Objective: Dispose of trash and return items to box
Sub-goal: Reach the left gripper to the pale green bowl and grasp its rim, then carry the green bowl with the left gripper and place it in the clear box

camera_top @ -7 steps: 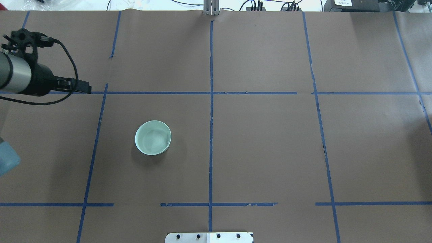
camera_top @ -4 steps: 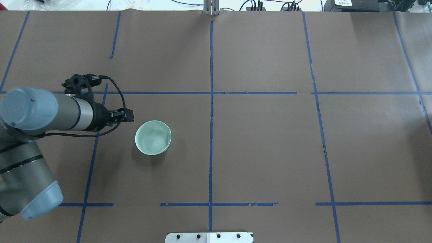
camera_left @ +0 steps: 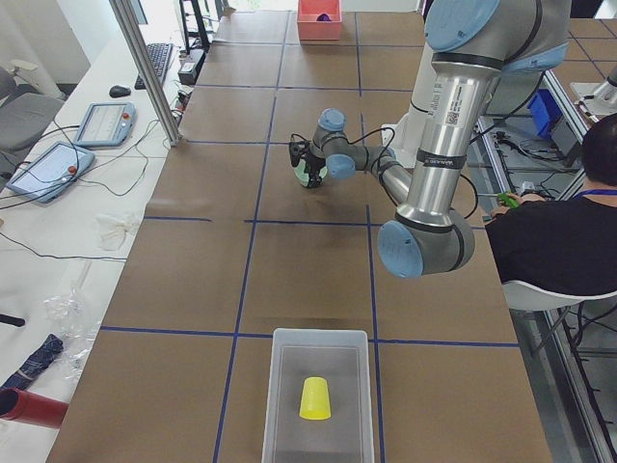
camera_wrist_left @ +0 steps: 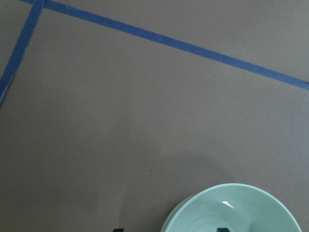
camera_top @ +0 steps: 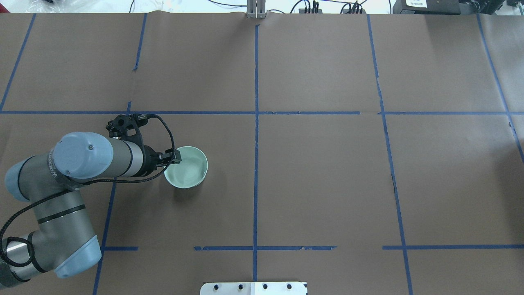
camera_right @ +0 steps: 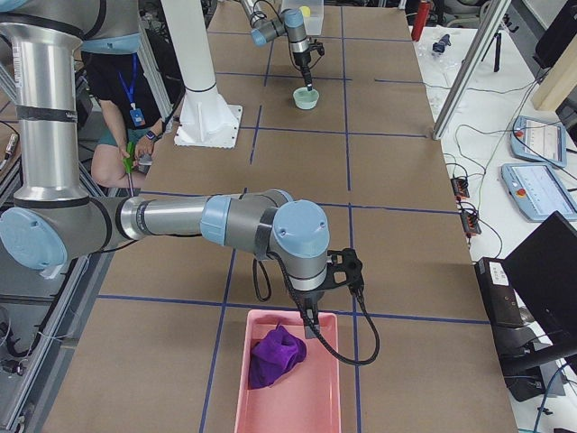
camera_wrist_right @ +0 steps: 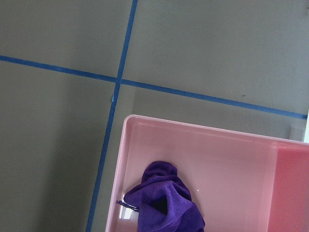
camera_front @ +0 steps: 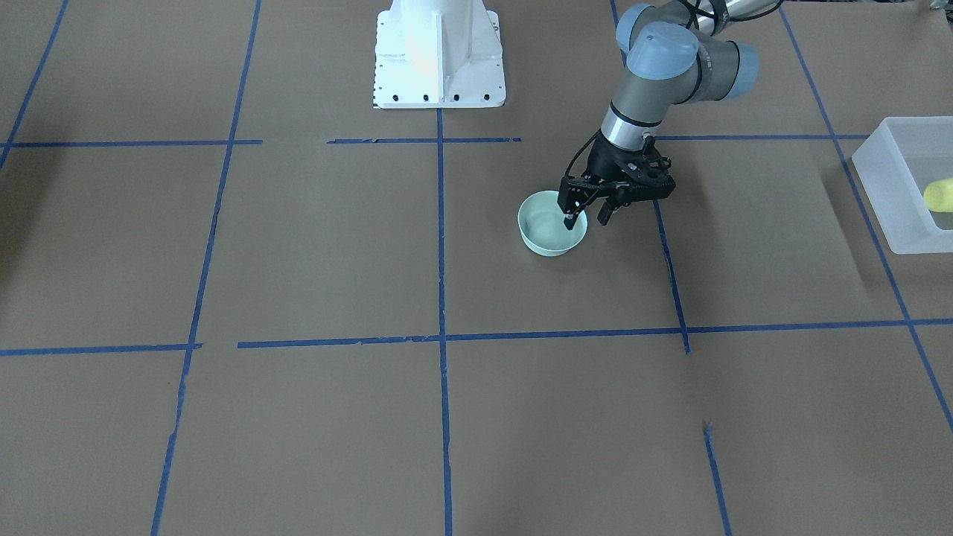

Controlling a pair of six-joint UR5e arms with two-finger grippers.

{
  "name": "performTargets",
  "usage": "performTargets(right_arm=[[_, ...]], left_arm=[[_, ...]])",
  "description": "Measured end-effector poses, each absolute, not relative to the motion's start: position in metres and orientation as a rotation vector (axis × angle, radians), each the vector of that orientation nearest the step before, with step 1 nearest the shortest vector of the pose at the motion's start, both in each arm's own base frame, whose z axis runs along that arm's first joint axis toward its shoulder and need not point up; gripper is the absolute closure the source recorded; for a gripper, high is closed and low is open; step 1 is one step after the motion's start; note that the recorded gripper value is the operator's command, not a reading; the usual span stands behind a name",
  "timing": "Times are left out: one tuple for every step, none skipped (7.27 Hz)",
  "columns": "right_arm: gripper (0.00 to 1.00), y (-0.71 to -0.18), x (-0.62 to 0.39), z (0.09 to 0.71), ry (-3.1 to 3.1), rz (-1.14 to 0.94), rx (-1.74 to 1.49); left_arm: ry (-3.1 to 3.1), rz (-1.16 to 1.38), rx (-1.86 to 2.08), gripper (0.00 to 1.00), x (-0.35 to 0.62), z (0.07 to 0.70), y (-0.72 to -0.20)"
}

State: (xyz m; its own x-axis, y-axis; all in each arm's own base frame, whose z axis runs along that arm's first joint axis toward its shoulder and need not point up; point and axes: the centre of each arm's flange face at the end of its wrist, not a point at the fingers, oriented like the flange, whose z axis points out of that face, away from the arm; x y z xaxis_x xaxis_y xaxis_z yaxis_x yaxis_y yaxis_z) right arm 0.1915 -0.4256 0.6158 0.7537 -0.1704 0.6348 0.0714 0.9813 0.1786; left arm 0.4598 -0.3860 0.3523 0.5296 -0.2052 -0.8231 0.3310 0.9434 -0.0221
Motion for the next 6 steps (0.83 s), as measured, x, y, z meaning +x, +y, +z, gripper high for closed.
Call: performTargets(right_arm=[[0.00,-0.426,0.191,0.616,-0.705,-0.133,0.147],[0.00,-0.425,0.191,0.616,-0.705,-0.134,0.147],[0.00,-0.425,0.191,0.617,-0.706,-0.135,0.147],[0.00,-0.423,0.191,0.618,-0.706,-0.135,0.149],[0.00,-0.421,0.190,0.620,-0.705,-0.136,0.153],[0.00,-0.420,0.190,0.621,-0.705,-0.137,0.155]], left_arm=[[0.957,-0.308,0.135,1.00,0.467,0.354,-0.379],[0.961,-0.299,0.132,1.00,0.471,0.353,-0.375],[0.968,-0.296,0.135,1.00,0.468,0.349,-0.373],[0.977,-0.296,0.139,1.00,0.462,0.344,-0.373],[0.987,-0.287,0.158,1.00,0.448,0.338,-0.375],[0.984,-0.265,0.199,1.00,0.424,0.337,-0.383]])
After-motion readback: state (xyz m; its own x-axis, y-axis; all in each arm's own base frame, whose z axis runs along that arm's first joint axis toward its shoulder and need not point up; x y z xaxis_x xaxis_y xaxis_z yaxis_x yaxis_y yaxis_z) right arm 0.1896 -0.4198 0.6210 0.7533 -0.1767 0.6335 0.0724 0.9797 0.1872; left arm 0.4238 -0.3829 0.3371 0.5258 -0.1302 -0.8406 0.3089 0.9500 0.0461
